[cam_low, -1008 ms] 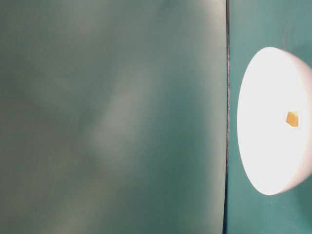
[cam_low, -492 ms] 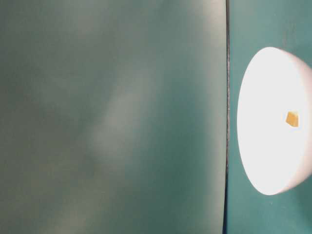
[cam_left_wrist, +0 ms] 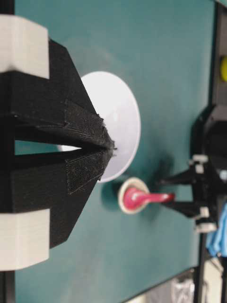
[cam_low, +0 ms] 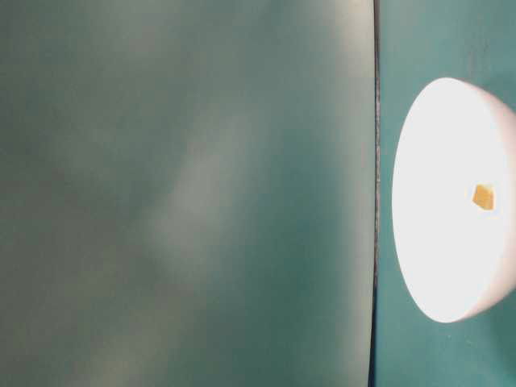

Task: Grip the spoon and scoop the red block from the bowl with right arm.
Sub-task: 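Close the right gripper on the pink spoon's handle end, then lift the spoon out of the rest and carry it over the white bowl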

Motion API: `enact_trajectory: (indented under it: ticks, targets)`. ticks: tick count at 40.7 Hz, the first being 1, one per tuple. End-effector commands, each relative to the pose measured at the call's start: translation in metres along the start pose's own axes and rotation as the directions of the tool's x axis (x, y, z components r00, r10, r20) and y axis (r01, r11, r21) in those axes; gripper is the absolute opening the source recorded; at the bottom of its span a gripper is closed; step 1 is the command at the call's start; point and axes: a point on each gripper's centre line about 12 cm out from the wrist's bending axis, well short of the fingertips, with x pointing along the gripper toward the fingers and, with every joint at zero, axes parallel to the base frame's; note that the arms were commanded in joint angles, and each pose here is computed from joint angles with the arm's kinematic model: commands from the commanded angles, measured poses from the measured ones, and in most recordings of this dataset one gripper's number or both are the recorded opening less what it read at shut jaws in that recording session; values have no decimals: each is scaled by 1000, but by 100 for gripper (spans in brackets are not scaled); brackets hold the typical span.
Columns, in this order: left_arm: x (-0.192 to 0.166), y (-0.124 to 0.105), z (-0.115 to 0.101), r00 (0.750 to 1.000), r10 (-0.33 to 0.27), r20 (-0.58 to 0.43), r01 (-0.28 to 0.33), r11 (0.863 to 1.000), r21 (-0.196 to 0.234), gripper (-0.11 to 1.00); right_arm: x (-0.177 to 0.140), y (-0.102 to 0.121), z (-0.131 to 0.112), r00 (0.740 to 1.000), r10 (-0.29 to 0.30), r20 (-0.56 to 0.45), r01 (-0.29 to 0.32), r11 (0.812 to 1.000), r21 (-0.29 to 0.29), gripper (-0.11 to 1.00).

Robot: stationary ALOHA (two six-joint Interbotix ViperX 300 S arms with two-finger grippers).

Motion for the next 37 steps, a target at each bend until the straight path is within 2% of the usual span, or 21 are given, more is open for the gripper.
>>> enact_trajectory:
  ticks: [1, 11, 22, 37]
  targets:
    - [1, 0, 6, 1000, -1, 11, 1, 1000, 2, 0, -2, 3, 3, 1000, 16, 18, -16, 1000, -7, 56]
    - [1, 0, 5, 1000, 0, 5, 0, 1000, 2, 0, -3, 2, 5, 999, 20, 27, -19, 999, -44, 50]
    - [2, 0, 5, 1000, 0, 0, 0, 1000, 2, 0, -6, 6, 11, 998, 43, 55, -39, 996, -80, 38]
    - [4, 0, 1, 1000, 1, -17, -1, 1000, 0, 0, -6, 11, 14, 996, 59, 59, -54, 995, -85, 36]
